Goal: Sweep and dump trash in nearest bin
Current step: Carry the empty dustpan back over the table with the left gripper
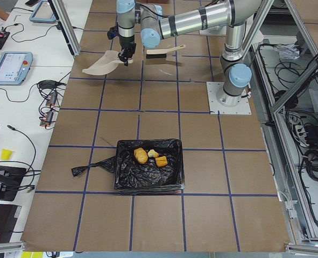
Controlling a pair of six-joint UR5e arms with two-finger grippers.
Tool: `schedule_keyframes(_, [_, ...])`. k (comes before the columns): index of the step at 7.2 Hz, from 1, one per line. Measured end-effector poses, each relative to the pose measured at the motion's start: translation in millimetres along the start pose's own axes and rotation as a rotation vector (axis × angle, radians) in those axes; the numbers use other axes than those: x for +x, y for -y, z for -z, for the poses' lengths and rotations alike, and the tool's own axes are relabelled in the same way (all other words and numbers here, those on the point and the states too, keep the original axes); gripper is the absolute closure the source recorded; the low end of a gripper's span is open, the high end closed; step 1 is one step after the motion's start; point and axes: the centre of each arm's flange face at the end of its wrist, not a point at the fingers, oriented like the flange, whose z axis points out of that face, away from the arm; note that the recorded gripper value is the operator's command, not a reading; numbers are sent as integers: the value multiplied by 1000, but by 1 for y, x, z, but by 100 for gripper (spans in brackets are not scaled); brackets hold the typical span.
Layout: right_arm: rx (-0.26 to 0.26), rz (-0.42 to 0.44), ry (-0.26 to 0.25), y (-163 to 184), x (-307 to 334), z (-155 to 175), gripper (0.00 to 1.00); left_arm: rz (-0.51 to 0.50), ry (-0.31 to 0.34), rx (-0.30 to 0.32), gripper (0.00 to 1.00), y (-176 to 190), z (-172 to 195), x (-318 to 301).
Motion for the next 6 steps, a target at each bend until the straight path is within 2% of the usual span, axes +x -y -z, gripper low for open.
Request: schedule_keyframes(6, [-7, -4, 1, 0, 0, -2, 0, 197, -19, 63, 95, 41, -31, 95])
